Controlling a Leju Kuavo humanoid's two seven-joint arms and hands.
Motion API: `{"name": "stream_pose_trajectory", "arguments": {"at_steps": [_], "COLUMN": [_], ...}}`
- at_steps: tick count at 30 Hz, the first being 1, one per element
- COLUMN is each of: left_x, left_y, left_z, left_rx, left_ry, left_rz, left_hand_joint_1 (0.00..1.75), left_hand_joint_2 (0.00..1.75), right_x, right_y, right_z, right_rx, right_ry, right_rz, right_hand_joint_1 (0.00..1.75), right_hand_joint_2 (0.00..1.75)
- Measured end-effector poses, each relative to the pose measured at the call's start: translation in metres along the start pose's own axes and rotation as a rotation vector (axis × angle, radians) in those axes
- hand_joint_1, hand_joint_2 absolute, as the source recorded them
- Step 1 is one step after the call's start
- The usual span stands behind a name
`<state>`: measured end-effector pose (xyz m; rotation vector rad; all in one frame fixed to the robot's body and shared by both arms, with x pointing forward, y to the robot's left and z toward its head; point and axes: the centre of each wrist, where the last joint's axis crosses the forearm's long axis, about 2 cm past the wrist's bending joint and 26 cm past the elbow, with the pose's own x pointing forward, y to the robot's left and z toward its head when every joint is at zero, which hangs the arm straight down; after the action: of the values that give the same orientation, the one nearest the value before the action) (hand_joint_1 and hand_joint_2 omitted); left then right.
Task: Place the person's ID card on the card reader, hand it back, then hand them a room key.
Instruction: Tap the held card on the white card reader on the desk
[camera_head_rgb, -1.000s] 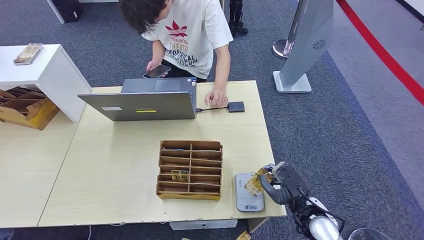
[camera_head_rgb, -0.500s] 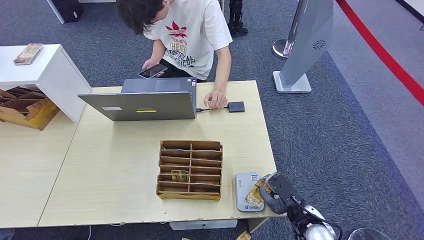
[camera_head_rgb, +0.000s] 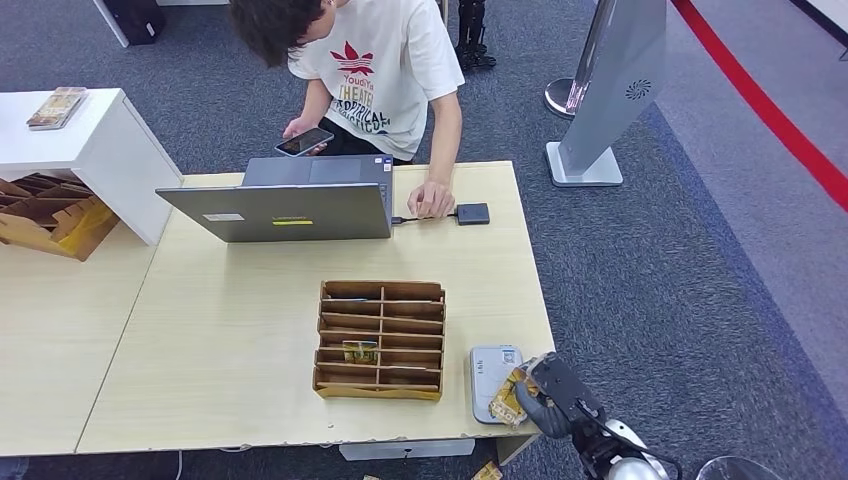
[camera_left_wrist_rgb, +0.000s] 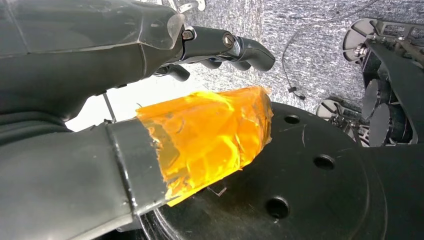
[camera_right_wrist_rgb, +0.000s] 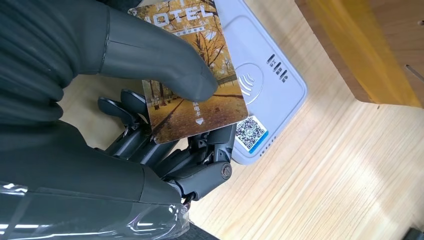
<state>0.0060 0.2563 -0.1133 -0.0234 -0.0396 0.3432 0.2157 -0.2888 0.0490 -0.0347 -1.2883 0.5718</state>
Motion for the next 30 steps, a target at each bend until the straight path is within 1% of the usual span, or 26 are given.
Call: {"name": "stream_pose_trajectory", "arguments": {"at_steps": [12, 24, 30], "left_x": [0.0, -0.001, -0.001], "left_y": [0.0, -0.002, -0.002], "left_z": [0.0, 0.0, 0.0], "left_rx": [0.0, -0.002, -0.003], "left_ry": [0.001, 0.002, 0.002], "left_rz": [0.0, 0.0, 0.0], "left_hand_joint_1": [0.0, 0.0, 0.0], "left_hand_joint_2": [0.0, 0.0, 0.0], "right_x": [0.004, 0.022, 0.028], "right_y": [0.001, -0.011, -0.013], "right_z": [0.002, 0.003, 0.002], "right_rx": [-0.021, -0.078, -0.081], "right_ry": [-0.018, -0.13, -0.16], "right_rz": [-0.009, -0.073, -0.091], "right_hand_joint_1": [1.75, 1.75, 1.75], "right_hand_joint_2": [1.75, 1.75, 1.75]}}
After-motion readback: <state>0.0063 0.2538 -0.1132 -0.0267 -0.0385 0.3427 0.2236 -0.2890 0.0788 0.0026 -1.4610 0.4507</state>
